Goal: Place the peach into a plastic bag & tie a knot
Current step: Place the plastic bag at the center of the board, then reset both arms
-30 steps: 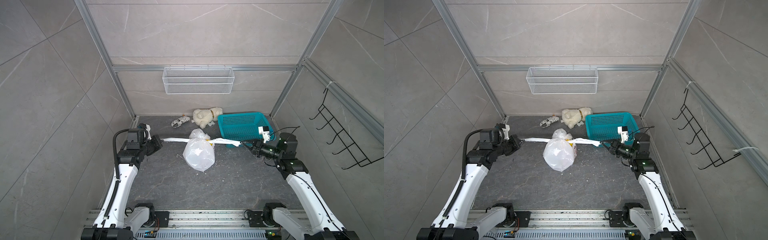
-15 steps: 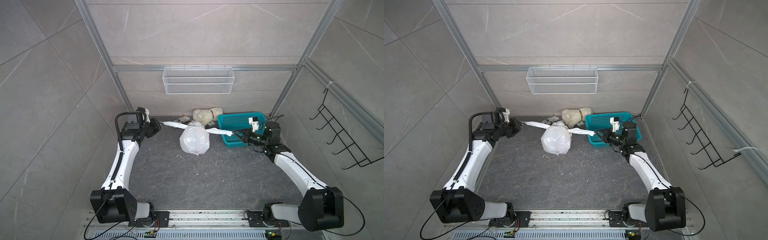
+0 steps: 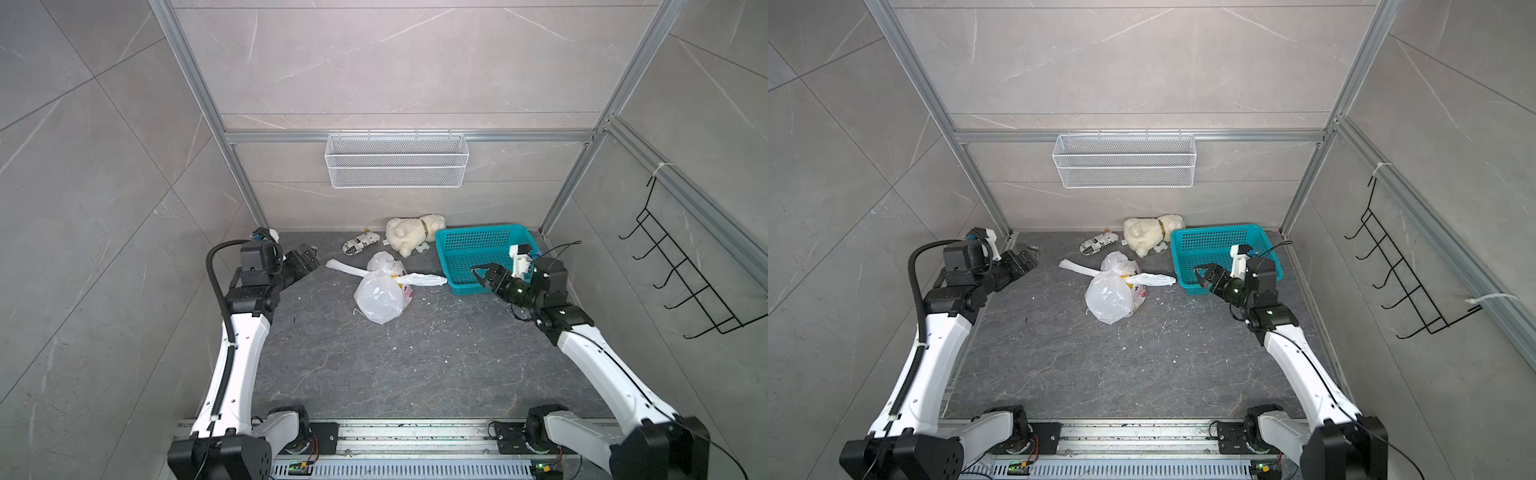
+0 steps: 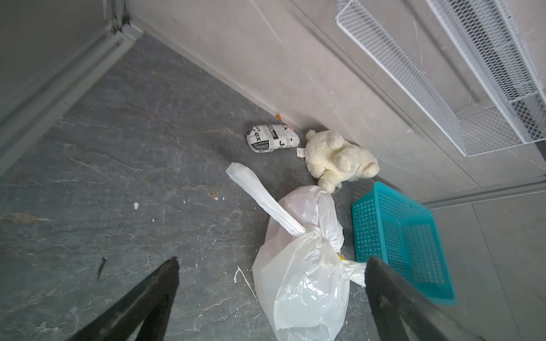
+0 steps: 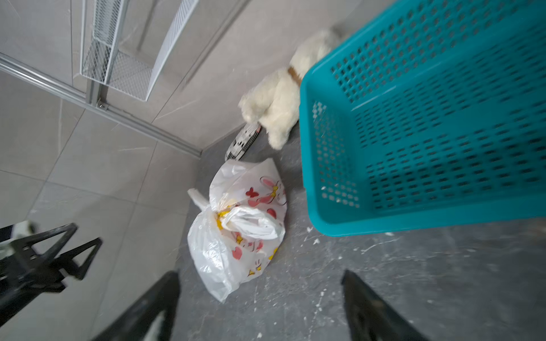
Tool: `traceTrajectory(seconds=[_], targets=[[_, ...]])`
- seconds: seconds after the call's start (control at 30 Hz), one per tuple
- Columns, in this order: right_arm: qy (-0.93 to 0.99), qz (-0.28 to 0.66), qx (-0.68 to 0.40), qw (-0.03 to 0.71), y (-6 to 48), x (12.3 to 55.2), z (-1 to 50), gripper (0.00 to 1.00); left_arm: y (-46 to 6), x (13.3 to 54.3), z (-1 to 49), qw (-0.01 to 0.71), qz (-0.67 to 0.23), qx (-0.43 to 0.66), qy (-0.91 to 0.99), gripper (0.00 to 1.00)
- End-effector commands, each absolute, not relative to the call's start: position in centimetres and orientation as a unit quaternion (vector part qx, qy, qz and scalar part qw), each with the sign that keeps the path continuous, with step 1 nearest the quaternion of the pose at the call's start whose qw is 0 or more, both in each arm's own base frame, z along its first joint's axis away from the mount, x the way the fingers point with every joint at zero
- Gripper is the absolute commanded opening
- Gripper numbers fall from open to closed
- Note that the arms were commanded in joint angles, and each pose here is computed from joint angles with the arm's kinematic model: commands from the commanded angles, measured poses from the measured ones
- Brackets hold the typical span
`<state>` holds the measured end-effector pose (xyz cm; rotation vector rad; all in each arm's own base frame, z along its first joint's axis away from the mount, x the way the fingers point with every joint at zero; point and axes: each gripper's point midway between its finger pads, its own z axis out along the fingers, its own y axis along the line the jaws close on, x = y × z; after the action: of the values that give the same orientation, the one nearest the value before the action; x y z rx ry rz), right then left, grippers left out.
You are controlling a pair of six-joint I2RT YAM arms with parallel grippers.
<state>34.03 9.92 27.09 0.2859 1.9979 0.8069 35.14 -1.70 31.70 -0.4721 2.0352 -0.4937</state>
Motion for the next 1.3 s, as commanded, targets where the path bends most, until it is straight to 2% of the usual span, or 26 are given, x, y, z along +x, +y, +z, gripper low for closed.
traceTrajectory(seconds=[0.0, 0.13, 0.23, 0.3, 0.43, 0.57, 0.63, 0.7, 0.83, 0.97, 1.17, 1.27], targets=[[0.82, 0.162, 0.176, 0.519, 3.6, 32.2, 27.5, 1.0, 0.8, 34.3, 34.0, 0.523, -0.135, -0.21, 0.815, 1.0], [0.798, 0.034, 0.247, 0.549, -1.8, 30.4, 27.0, 1.0, 4.6, 33.2, 34.6, 0.562, -0.052, -0.265, 0.782, 1.0], [0.787, -0.051, 0.294, 0.54, -4.8, 29.4, 24.2, 1.0, 6.5, 33.3, 33.5, 0.585, -0.03, -0.291, 0.756, 1.0], [0.793, -0.083, 0.283, 0.533, -5.4, 29.6, 21.9, 1.0, 7.2, 34.0, 31.6, 0.596, -0.019, -0.287, 0.75, 1.0], [0.823, -0.093, 0.193, 0.526, -3.9, 31.2, 17.3, 1.0, 9.9, 33.5, 25.9, 0.584, 0.061, -0.315, 0.746, 0.99], [0.807, -0.061, 0.112, 0.577, -1.8, 31.7, 15.4, 1.0, 11.0, 32.7, 20.4, 0.574, 0.119, -0.29, 0.756, 0.99], [0.798, -0.068, 0.096, 0.591, -1.7, 31.9, 14.4, 1.0, 11.7, 32.1, 18.0, 0.558, 0.155, -0.279, 0.766, 0.99], [0.811, -0.072, 0.093, 0.573, -1.7, 32.2, 12.9, 1.0, 11.9, 32.2, 15.7, 0.545, 0.174, -0.257, 0.779, 0.99], [0.826, -0.075, 0.087, 0.552, -1.4, 33.0, 11.6, 1.0, 11.9, 32.9, 13.5, 0.518, 0.179, -0.241, 0.801, 0.99], [0.805, -0.055, 0.061, 0.587, -0.4, 34.0, 12.3, 1.0, 10.3, 34.0, 13.4, 0.554, 0.137, -0.206, 0.795, 0.99], [0.767, -0.017, -0.002, 0.641, 2.0, 35.4, 13.1, 1.0, 8.3, 35.9, 11.2, 0.535, 0.084, -0.164, 0.825, 0.99], [0.743, -0.017, -0.003, 0.669, 2.0, 35.1, 12.6, 1.0, 5.8, 36.4, 11.1, 0.581, 0.039, -0.12, 0.804, 0.99]])
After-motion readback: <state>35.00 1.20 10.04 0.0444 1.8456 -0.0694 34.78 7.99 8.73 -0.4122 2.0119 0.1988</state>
